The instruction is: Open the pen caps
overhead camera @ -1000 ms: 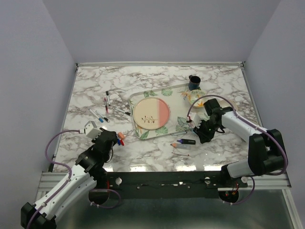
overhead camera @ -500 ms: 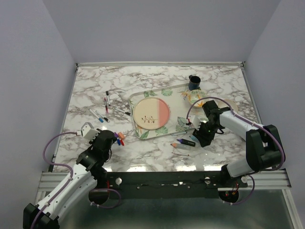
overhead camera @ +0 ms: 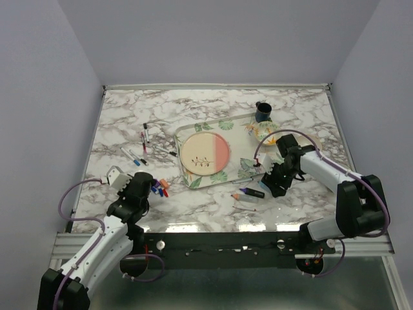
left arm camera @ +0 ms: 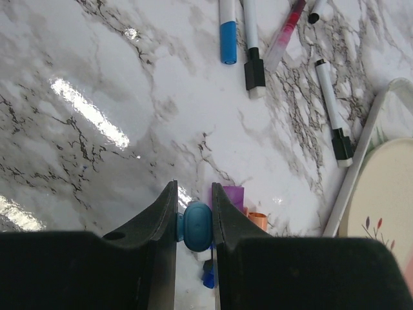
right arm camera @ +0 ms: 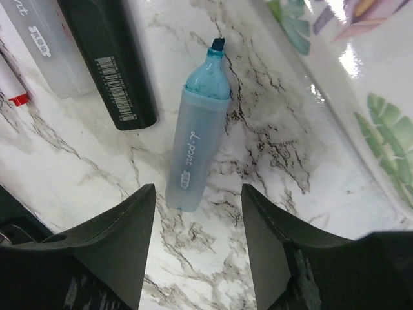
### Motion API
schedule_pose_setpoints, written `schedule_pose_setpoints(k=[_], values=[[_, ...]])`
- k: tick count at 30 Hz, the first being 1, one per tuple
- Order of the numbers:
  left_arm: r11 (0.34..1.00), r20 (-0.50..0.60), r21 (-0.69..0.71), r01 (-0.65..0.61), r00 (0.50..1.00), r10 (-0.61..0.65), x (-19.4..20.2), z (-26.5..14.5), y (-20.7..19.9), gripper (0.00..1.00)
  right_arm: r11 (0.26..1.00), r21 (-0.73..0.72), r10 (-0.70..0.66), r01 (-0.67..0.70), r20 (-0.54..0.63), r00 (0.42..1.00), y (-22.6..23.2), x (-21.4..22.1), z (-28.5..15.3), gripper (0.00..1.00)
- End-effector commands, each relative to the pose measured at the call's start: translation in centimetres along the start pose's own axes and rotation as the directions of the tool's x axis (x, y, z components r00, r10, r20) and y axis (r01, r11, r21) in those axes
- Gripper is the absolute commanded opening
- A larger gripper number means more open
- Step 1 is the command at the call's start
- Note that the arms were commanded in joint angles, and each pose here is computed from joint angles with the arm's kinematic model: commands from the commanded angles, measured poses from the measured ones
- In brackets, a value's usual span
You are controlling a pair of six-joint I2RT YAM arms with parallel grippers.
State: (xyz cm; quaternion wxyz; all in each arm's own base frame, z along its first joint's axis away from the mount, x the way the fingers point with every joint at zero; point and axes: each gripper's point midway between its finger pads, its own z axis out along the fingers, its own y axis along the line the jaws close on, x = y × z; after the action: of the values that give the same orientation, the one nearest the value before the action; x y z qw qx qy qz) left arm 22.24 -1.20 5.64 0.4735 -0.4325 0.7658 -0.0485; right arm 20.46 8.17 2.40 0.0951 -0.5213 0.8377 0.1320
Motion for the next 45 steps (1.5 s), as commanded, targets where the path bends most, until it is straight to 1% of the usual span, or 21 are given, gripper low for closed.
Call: schedule_pose_setpoints(k=[1,2,6,7,8,11,13,14,16,18,24,25,26,28,31,34,35,37,39,41,45], values=[[1.0,-0.018,-0.019,0.003,1.0,-0.003,0.3,1.4,-0.1,0.15,0.998,0.069,-0.018,0.014,0.059,0.998,-0.8,-1.2,-1.3,0.64],[0.999,-0.021,-0.031,0.013,1.0,-0.014,0.2,1.6,0.1,0.23,0.997,0.074,-0.022,0.017,0.068,0.997,-0.7,-1.3,-1.5,0.65],[0.998,-0.042,-0.051,0.033,0.999,-0.035,0.5,2.2,0.2,0.38,0.996,0.087,-0.031,0.024,0.085,0.996,-0.7,-1.6,-1.9,0.66],[0.998,-0.044,-0.054,0.035,0.998,-0.037,0.5,2.3,0.2,0.4,0.996,0.089,-0.035,0.027,0.091,0.995,-0.7,-1.7,-1.9,0.66],[0.998,-0.046,-0.053,0.037,0.998,-0.04,0.4,2.3,0.1,0.49,0.995,0.093,-0.038,0.029,0.098,0.994,-0.8,-1.8,-2.1,0.66],[0.998,-0.035,-0.044,0.045,0.998,-0.046,-0.2,2.1,-0.4,0.61,0.994,0.103,-0.049,0.037,0.118,0.992,-0.7,-2.2,-2.5,0.66],[0.998,-0.021,-0.031,0.051,0.998,-0.051,-1.1,1.7,-1.0,0.64,0.993,0.11,-0.062,0.046,0.142,0.988,-0.6,-2.7,-2.9,0.66],[0.999,-0.018,-0.027,0.047,0.999,-0.047,-1.4,1.5,-1.2,0.7,0.993,0.112,-0.065,0.048,0.153,0.986,-0.6,-2.9,-3.3,0.66],[0.999,0.004,-0.013,0.045,0.999,-0.045,-2.6,1.0,-2.1,0.71,0.993,0.101,-0.081,0.061,0.208,0.975,0.0,-4.1,-4.3,0.66],[1.0,0.02,-0.011,0.027,0.999,-0.027,-3.5,0.8,-2.6,0.76,0.992,0.1,-0.102,0.078,0.266,0.959,0.4,-5.5,-5.8,0.66],[0.999,0.048,0.023,-0.024,0.999,0.023,-7.4,1.1,-6.5,0.84,0.988,0.096,-0.154,0.122,0.49,0.858,2.5,-11.3,-12.6,0.67],[0.997,0.015,0.043,-0.058,0.998,0.057,-7.4,1.5,-7.6,0.85,0.983,0.123,-0.179,0.133,0.538,0.824,2.6,-12.9,-15.0,0.68],[0.997,0.004,0.047,-0.068,0.998,0.068,-7.6,1.9,-8.0,0.85,0.986,0.078,-0.162,0.144,0.585,0.794,3.9,-13.9,-16.2,0.68],[0.997,-0.006,0.016,-0.072,0.997,0.072,-8.3,3.4,-8.4,0.86,0.981,0.082,-0.188,0.179,0.652,0.735,5.2,-15.5,-19.2,0.7],[0.996,-0.054,-0.05,-0.077,0.996,0.074,-8.9,5.5,-7.7,0.86,0.97,0.045,-0.198,0.239,0.718,0.668,7.1,-16.3,-20.0,0.74],[0.992,-0.087,-0.107,-0.062,0.995,0.053,-9.2,7.3,-6.5,0.77,0.972,0.012,-0.17,0.234,0.723,0.67,6.8,-16.0,-17.8,0.74],[0.993,-0.096,-0.105,-0.055,0.994,0.045,-9.1,7.7,-6.5,0.67,0.973,-0.015,-0.152,0.232,0.716,0.681,6.9,-15.6,-16.7,0.74],[0.991,-0.11,-0.122,-0.047,0.993,0.033,-8.7,8.9,-6.1,0.61,0.971,-0.038,-0.139,0.235,0.713,0.687,7.1,-15.4,-16.1,0.72],[0.99,-0.127,-0.136,-0.029,0.992,0.011,-8.7,9.8,-5.7,0.5,0.969,-0.049,-0.136,0.244,0.717,0.684,7.3,-15.4,-16.1,0.71],[0.985,-0.139,-0.169,-0.033,0.99,0.009,-8.7,10.9,-5.2,0.45,0.967,-0.052,-0.136,0.249,0.721,0.679,7.5,-15.4,-16.3,0.7],[0.975,-0.147,-0.213,-0.059,0.989,0.028,-8.6,12.2,-4.6,0.44,0.966,-0.037,-0.149,0.256,0.727,0.67,7.7,-15.4,-16.6,0.7]])
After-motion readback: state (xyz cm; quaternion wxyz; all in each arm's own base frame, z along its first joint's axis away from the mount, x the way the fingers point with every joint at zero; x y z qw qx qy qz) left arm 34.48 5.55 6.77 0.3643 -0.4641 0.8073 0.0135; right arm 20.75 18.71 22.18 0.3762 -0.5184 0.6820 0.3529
